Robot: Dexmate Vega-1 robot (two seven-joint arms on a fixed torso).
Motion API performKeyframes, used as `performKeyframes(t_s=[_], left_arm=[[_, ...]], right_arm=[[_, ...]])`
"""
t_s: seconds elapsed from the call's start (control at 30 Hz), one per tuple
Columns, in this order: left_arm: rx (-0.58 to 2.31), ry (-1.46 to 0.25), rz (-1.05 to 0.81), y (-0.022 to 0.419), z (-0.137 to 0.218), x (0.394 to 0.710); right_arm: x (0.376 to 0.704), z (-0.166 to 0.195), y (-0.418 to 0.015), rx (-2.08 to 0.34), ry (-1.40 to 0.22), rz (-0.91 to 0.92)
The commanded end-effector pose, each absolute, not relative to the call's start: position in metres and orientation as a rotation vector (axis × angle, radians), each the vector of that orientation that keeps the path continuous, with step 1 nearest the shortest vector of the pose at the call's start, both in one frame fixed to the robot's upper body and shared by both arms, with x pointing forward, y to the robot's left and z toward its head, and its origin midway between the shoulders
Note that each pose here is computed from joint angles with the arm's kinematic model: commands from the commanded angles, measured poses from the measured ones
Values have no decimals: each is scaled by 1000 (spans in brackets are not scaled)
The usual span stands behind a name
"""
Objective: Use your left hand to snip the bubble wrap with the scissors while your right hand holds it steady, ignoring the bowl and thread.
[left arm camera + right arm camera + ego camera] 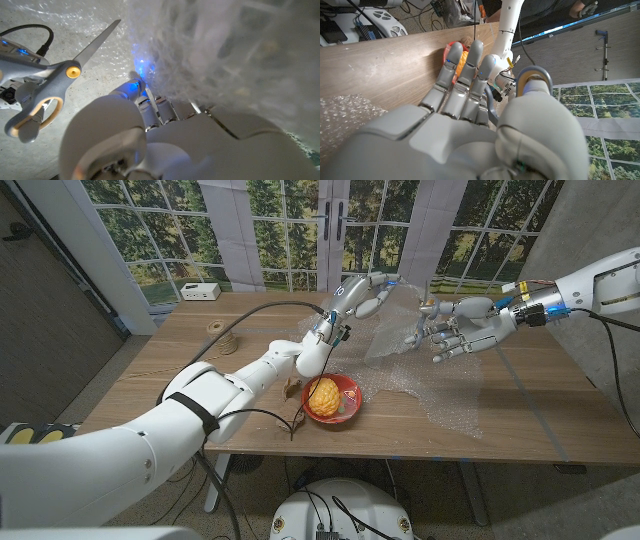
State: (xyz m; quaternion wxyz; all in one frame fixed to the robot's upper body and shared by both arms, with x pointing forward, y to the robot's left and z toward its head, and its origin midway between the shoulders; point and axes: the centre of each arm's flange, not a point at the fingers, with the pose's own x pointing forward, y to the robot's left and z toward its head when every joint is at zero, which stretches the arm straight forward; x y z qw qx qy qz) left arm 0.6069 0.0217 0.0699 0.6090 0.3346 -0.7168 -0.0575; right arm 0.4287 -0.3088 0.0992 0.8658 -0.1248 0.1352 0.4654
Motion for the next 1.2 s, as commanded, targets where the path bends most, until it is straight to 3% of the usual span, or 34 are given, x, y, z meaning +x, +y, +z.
performKeyframes(t_s=[0.03,1.2], left_arm=[[833,-1637,-150,20,68,613],[914,-1581,-126,9,71,625]], right_arm=[[432,103,-309,-269,292,971],[431,95,-316,-245,329,978]])
